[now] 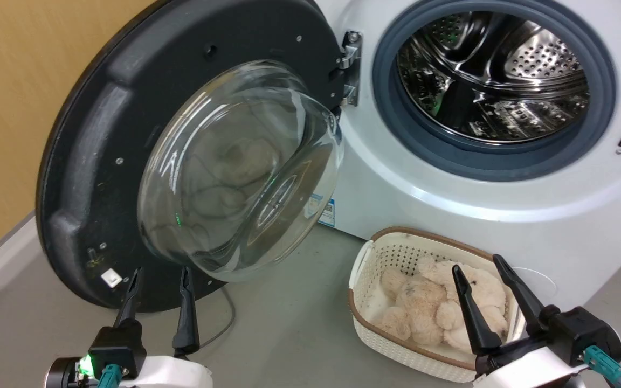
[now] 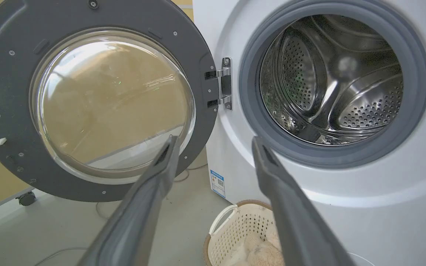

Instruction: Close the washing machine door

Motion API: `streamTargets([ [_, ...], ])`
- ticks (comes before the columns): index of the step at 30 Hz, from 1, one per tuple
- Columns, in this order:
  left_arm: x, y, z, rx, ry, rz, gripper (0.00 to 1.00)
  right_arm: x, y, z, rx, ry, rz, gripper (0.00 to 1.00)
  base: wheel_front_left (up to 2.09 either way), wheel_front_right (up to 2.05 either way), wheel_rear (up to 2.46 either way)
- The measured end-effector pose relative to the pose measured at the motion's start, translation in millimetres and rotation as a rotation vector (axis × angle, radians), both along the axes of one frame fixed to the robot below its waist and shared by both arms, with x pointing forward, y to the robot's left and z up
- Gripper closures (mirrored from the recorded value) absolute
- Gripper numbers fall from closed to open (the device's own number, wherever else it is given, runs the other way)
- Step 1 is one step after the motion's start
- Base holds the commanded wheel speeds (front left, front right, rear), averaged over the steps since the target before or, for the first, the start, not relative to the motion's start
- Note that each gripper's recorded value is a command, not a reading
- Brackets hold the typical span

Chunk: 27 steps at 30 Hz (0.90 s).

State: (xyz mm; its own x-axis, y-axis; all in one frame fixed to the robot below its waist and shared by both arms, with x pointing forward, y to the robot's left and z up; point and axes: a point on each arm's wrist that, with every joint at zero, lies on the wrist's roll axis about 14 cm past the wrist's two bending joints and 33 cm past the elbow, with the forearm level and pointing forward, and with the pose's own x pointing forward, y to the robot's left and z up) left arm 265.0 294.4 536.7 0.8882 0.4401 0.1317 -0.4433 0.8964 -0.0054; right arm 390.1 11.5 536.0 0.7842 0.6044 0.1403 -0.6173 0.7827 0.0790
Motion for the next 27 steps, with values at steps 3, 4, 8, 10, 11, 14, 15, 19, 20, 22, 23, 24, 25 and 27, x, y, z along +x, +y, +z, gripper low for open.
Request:
streamTargets([
  [3,-5.1,3.2,0.2,0.003,-0.004,0.019,0.00,-0.5,5.6,0.1,0.009,0.001,0.018,0.00,0.00,0.00,0.00],
  [4,-6.9,4.2,0.2,0.004,-0.005,0.025,0.00,-0.8,7.4,-0.2,0.012,0.004,0.024,0.00,0.00,0.00,0.00],
  [8,-13.9,8.7,-0.1,0.000,-0.010,0.050,0.00,-0.8,15.4,1.5,0.024,0.000,0.048,0.00,0.00,0.00,0.00],
  [10,-16.6,10.7,1.3,0.004,-0.017,0.060,0.00,-1.2,19.2,2.7,0.031,-0.004,0.060,0.00,0.00,0.00,0.00],
  [11,-17.9,11.6,1.7,0.005,-0.018,0.064,0.00,-1.7,21.1,2.5,0.033,-0.003,0.067,0.00,0.00,0.00,0.00],
  [14,-22.4,14.8,2.8,0.009,-0.024,0.084,0.00,-2.5,25.7,2.5,0.038,-0.004,0.083,0.00,0.00,0.00,0.00],
  [15,-23.9,15.8,3.3,0.010,-0.026,0.089,0.00,-2.7,27.2,2.3,0.037,-0.005,0.089,0.00,0.00,0.00,0.00],
  [19,-28.4,18.6,4.9,0.013,-0.033,0.106,0.00,-3.3,31.8,2.4,0.043,-0.005,0.105,0.00,0.00,0.00,0.00],
  [20,-30.2,19.7,5.2,0.015,-0.035,0.113,0.00,-3.6,33.5,2.4,0.045,-0.005,0.111,0.00,0.00,0.00,0.00],
  [22,-33.8,21.3,4.8,0.013,-0.036,0.124,0.00,-4.3,36.7,2.0,0.048,-0.002,0.122,0.00,0.00,0.00,0.00],
  [23,-37.4,22.8,4.7,0.011,-0.040,0.134,0.00,-5.3,40.2,2.4,0.052,-0.005,0.133,0.00,0.00,0.00,0.00],
  [24,-39.0,23.3,4.3,0.011,-0.039,0.138,0.00,-5.8,41.8,2.7,0.054,-0.006,0.138,0.00,0.00,0.00,0.00],
  [25,-39.0,23.3,4.3,0.011,-0.039,0.138,0.00,-5.8,41.8,2.7,0.054,-0.006,0.138,0.00,0.00,0.00,0.00],
  [27,-44.7,25.7,3.6,0.012,-0.041,0.157,0.00,-7.2,46.6,3.1,0.061,-0.006,0.154,0.00,0.00,0.00,0.00],
])
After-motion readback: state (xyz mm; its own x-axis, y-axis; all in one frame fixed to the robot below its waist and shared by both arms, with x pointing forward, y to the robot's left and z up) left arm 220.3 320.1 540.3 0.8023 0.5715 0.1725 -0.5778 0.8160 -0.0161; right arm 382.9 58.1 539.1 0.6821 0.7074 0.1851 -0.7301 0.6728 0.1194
